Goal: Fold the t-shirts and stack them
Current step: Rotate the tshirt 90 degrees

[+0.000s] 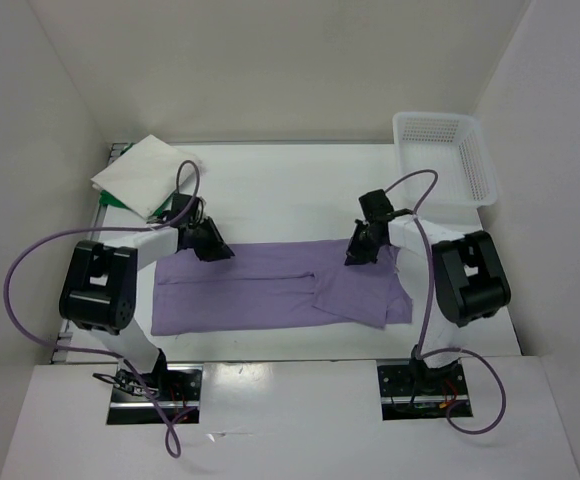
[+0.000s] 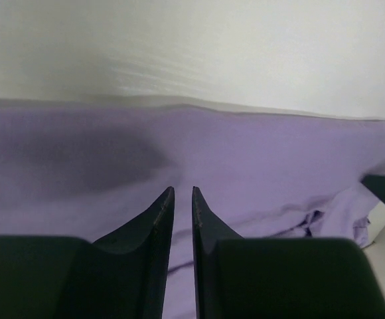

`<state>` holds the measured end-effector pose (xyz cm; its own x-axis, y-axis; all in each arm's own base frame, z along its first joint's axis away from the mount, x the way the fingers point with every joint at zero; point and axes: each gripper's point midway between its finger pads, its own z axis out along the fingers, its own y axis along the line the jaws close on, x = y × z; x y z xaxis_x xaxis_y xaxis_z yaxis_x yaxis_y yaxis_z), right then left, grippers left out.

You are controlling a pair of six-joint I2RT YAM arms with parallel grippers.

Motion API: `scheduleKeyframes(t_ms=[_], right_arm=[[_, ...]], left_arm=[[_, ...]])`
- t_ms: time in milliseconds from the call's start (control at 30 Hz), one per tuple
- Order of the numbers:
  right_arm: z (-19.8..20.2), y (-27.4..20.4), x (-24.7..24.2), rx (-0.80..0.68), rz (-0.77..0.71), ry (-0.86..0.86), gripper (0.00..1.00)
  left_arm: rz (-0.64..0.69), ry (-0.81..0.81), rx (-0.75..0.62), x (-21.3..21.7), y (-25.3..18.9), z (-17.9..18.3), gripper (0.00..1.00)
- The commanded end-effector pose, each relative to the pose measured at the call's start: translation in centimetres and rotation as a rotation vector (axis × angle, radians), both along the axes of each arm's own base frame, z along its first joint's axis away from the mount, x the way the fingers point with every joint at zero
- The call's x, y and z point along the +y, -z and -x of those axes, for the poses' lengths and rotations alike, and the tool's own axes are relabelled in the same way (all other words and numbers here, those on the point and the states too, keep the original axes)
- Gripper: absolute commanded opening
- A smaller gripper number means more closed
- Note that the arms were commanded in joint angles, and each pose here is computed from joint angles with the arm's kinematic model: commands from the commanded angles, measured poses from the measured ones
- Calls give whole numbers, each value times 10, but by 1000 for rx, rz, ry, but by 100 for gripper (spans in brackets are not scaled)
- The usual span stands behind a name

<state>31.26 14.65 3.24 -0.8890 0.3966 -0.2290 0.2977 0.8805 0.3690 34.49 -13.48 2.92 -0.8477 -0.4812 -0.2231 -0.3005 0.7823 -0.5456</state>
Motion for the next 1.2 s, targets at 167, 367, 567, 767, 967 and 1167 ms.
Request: scheduleKeyframes(t_ms=[167, 367, 567, 767, 967, 1167], right_arm=[[-70, 32, 13, -37, 36, 5, 0], [-192, 39, 69, -122, -14, -32, 0], [-287, -63, 157, -413, -164, -132, 3], [-253, -129, 176, -478, -115, -269, 11], [-202, -230, 165, -623, -163, -347, 40], [-122, -166, 112, -489, -81, -323, 0]], left_arm=[[78, 32, -231, -7, -103, -22, 23], [93, 66, -200, -20, -94, -4, 23], [95, 155, -227, -44, -125, -8, 23], [82, 142, -249, -45, -134, -15, 23], [53, 120, -248, -37, -126, -22, 23], [10, 111, -266, -13, -118, -31, 23]])
